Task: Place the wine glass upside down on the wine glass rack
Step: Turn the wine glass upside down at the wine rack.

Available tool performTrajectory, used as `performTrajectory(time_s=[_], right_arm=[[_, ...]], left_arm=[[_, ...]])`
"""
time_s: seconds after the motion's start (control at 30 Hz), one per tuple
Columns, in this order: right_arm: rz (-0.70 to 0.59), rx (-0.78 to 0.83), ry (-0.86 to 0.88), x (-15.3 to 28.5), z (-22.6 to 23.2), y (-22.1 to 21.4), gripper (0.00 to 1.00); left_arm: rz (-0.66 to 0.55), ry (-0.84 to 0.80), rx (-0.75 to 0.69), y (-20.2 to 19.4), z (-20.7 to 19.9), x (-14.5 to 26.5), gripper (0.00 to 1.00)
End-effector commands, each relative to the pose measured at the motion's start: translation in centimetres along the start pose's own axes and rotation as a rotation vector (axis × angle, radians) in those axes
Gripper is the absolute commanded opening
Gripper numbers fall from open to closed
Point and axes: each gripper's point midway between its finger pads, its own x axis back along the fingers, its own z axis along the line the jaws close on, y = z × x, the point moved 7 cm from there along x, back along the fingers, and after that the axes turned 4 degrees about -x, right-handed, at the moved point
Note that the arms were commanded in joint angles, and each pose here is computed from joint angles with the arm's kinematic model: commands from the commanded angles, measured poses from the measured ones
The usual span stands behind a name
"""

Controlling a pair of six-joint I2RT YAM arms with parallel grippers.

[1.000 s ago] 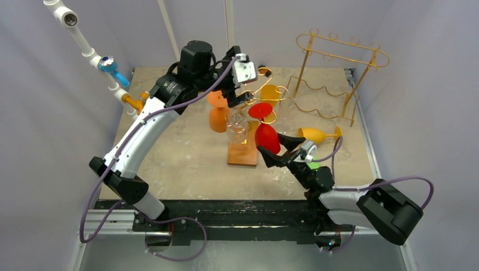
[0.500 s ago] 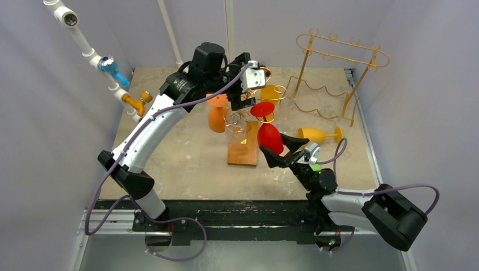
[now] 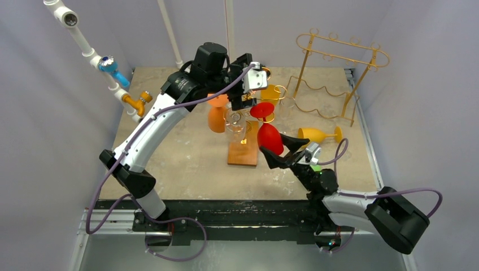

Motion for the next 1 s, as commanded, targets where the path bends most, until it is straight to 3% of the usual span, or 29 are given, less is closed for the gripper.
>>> performTrajectory(time_s=[0.0, 0.67, 0.97], right_arm=[[-0.343, -0.009, 0.043, -0.1, 1.0, 6.5, 0.54], [-0.355, -0.016, 0.010, 0.9, 0.7, 6.6, 0.53], [-0.340, -0.016, 0.021, 0.5, 0.7, 6.3, 0.54]], left_arm=[[-0.012, 0.031, -0.016, 0.9, 0.7, 0.4, 0.91], [0.039, 0.004, -0.034, 0.1, 1.1, -0.8, 0.91], [-0.004, -0.026, -0.056, 1.3, 0.8, -0.3, 0.91]])
